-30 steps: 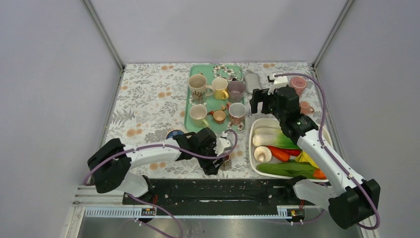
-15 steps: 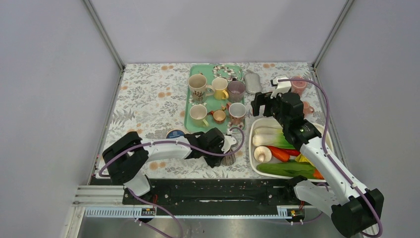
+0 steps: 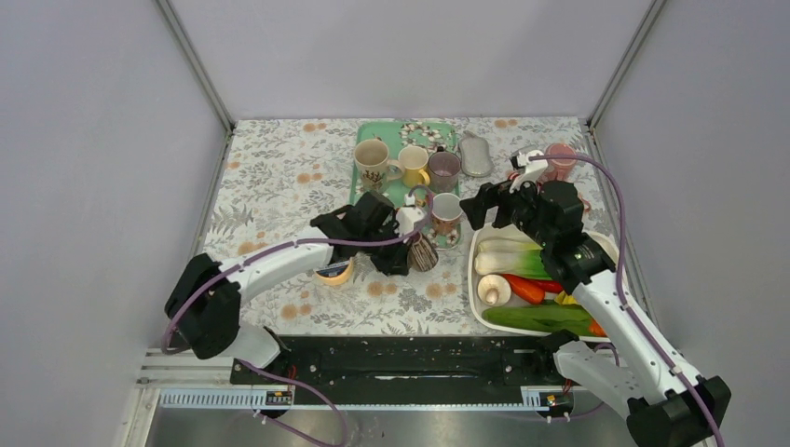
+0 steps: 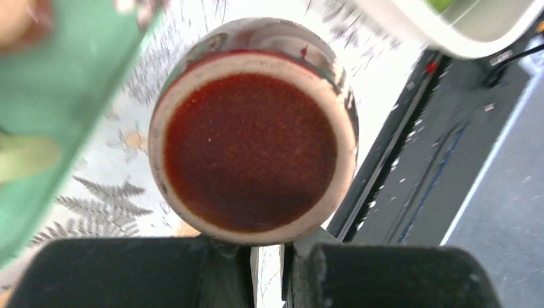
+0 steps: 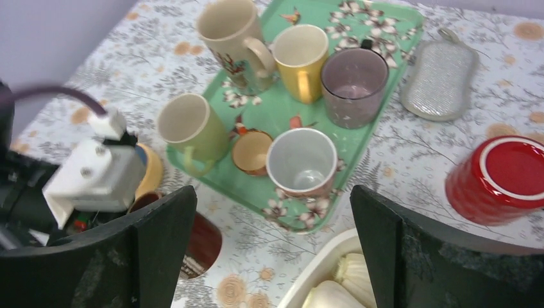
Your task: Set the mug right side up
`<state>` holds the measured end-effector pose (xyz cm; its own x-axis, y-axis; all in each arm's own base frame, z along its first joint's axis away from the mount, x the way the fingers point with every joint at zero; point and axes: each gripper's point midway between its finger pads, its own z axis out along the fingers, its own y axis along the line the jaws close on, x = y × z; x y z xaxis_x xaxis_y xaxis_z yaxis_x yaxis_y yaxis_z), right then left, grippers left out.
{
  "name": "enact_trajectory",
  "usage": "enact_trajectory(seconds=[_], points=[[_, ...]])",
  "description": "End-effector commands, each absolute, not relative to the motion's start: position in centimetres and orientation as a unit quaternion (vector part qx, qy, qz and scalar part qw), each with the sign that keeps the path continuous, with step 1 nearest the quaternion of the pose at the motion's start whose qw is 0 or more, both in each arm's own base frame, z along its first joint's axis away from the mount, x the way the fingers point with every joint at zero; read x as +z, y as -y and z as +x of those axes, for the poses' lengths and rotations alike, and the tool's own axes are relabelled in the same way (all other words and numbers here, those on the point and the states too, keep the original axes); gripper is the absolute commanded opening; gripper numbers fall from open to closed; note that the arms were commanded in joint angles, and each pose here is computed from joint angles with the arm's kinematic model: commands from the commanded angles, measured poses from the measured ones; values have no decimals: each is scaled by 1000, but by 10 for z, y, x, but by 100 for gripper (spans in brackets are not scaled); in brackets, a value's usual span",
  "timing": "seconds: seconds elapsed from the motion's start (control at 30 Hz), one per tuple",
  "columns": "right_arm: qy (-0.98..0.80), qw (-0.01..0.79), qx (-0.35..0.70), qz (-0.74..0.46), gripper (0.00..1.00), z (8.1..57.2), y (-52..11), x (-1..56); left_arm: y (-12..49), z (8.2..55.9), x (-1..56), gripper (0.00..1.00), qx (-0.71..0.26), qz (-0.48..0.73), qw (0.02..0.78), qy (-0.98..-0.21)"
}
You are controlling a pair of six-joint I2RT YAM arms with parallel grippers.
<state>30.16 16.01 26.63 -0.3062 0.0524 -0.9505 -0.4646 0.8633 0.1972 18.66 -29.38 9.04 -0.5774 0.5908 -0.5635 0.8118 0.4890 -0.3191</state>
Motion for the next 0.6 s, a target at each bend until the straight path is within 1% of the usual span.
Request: enact_trajectory(seconds=[0.0, 0.07, 0.17, 0.27, 0.43, 0.57], points=[[-728, 595, 310, -141, 99, 279, -178, 308, 321, 193, 189, 0, -388, 450, 278, -755], [-716, 593, 341, -142, 99, 272, -186, 318, 322, 196, 216, 0, -412, 447, 294, -738], [-699, 577, 401, -133, 99, 262, -199, 330, 317, 213, 261, 0, -442, 423, 324, -722], [-665, 567, 470, -126, 99, 254, -214, 348, 315, 217, 294, 0, -456, 422, 344, -704], [-623, 511, 579, -124, 94, 235, -236, 363, 319, 217, 321, 0, -471, 422, 352, -690], [-597, 469, 641, -113, 90, 227, -245, 372, 322, 216, 327, 0, -480, 423, 348, -685]])
